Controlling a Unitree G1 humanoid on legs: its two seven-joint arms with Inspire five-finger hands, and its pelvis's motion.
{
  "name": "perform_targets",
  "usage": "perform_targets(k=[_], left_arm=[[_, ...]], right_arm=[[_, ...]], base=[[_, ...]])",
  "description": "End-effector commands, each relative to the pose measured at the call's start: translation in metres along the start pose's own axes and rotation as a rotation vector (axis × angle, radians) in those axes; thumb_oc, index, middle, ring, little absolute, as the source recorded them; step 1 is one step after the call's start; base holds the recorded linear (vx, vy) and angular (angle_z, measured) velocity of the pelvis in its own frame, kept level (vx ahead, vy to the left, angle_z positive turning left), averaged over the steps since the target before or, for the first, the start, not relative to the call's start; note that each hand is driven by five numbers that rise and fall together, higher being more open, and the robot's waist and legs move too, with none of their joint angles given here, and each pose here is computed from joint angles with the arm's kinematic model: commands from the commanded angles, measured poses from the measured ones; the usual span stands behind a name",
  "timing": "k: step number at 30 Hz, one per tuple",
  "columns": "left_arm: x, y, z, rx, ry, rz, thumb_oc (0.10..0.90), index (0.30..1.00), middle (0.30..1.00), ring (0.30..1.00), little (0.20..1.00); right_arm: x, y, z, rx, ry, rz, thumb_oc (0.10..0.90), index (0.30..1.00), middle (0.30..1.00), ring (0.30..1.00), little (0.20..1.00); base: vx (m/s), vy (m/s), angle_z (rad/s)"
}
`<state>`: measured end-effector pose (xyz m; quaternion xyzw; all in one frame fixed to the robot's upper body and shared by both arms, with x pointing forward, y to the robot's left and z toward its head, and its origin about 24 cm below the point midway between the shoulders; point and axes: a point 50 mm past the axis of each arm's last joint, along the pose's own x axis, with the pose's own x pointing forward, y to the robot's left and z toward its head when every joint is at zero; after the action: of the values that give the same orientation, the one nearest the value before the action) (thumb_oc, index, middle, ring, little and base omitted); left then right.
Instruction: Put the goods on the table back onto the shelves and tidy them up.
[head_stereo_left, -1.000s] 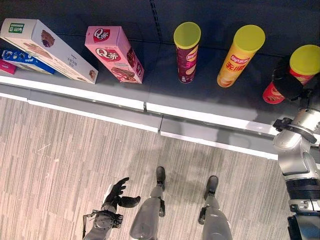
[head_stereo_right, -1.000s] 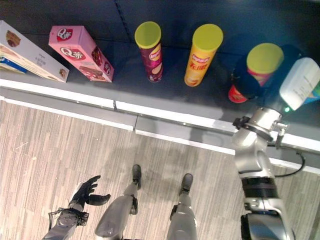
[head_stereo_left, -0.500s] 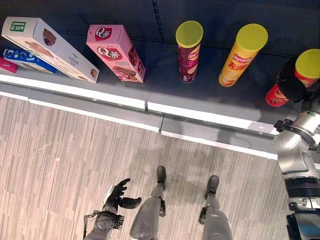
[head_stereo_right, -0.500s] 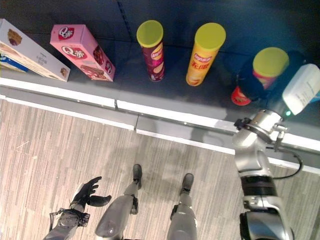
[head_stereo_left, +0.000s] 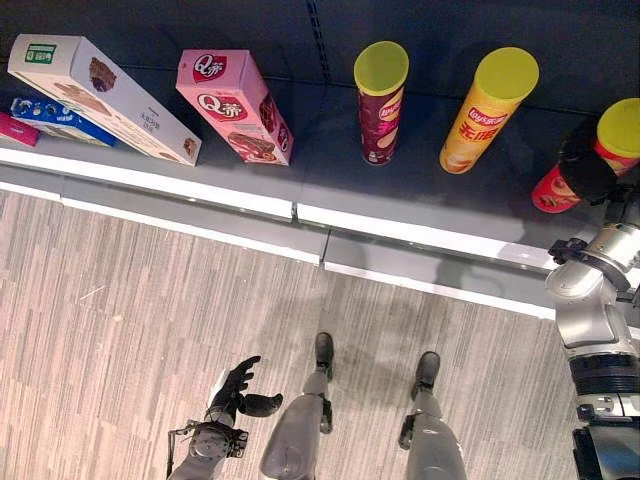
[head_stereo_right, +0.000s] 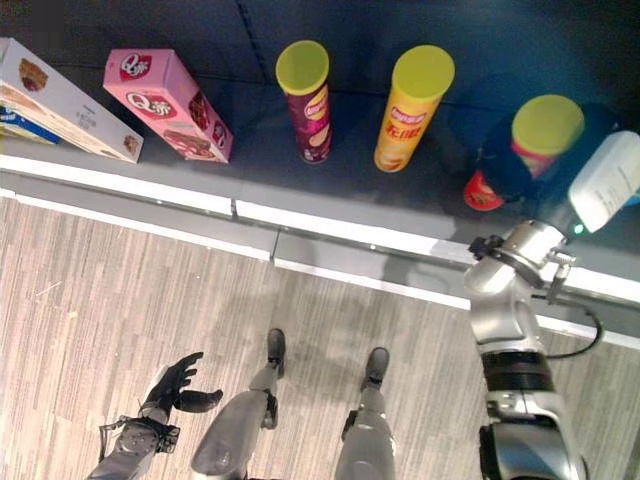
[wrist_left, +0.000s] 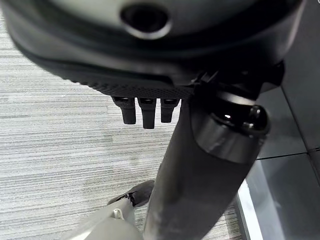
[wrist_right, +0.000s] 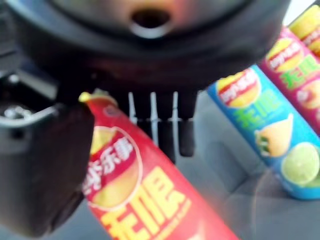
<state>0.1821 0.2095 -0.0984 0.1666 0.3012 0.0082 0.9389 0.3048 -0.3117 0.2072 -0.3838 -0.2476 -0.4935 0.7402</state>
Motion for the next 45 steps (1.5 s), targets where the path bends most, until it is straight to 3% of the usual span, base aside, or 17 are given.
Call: perform_targets(k=[1, 2, 3, 4, 5, 7, 10, 30, 45], left_arm=[[-0.005, 0.019, -0.012, 0.051, 0.015, 0.058, 0.800, 0.900, 0.900, 0.900, 0.900], [-0.005, 0.019, -0.011, 0.053, 0.014, 0.056, 0.800, 0.900, 0.900, 0.900, 0.900], [-0.004, 0.019, -0.011, 0.055, 0.014, 0.054, 0.800, 0.900, 0.900, 0.900, 0.900], [-0.004, 0.018, -0.011, 0.058, 0.013, 0.054, 0.800, 0.900, 0.900, 0.900, 0.900], [-0.004, 0.018, -0.011, 0.058, 0.013, 0.054, 0.800, 0.900, 0.900, 0.900, 0.900], [-0.003, 0.018, -0.008, 0.059, 0.002, 0.054, 0.800, 0.900, 0.900, 0.900, 0.900], [-0.004, 0.018, -0.011, 0.065, 0.014, 0.054, 0.800, 0.900, 0.900, 0.900, 0.900], [-0.003, 0.017, -0.013, 0.074, 0.036, 0.051, 0.800, 0.900, 0.900, 0.900, 0.900], [-0.007, 0.025, -0.034, 0.109, 0.151, 0.062, 0.800, 0.900, 0.900, 0.900, 0.900]], right_arm=[[0.034, -0.018, 0.026, 0.078, -0.083, -0.185, 0.400, 0.300, 0.300, 0.300, 0.300], [0.034, -0.018, 0.026, 0.081, -0.083, -0.184, 0.400, 0.300, 0.300, 0.300, 0.300], [0.033, -0.017, 0.025, 0.076, -0.082, -0.181, 0.452, 0.378, 0.378, 0.378, 0.378], [0.033, -0.016, 0.025, 0.073, -0.078, -0.176, 0.590, 0.585, 0.585, 0.585, 0.585], [0.033, -0.016, 0.025, 0.073, -0.078, -0.176, 0.657, 0.686, 0.686, 0.686, 0.686], [0.032, -0.015, 0.024, 0.073, -0.068, -0.176, 0.739, 0.808, 0.808, 0.808, 0.808], [0.031, -0.014, 0.022, 0.073, -0.060, -0.171, 0.800, 0.900, 0.900, 0.900, 0.900], [0.025, -0.021, 0.024, 0.147, -0.055, -0.186, 0.800, 0.900, 0.900, 0.900, 0.900], [-0.016, -0.032, 0.034, 0.349, -0.096, -0.061, 0.800, 0.900, 0.900, 0.900, 0.900]], base=[[0.00, 0.000, 0.00], [0.00, 0.000, 0.00], [0.00, 0.000, 0.00], [0.00, 0.000, 0.00], [0.00, 0.000, 0.00], [0.00, 0.000, 0.00], [0.00, 0.000, 0.00], [0.00, 0.000, 0.00], [0.01, -0.004, -0.03]])
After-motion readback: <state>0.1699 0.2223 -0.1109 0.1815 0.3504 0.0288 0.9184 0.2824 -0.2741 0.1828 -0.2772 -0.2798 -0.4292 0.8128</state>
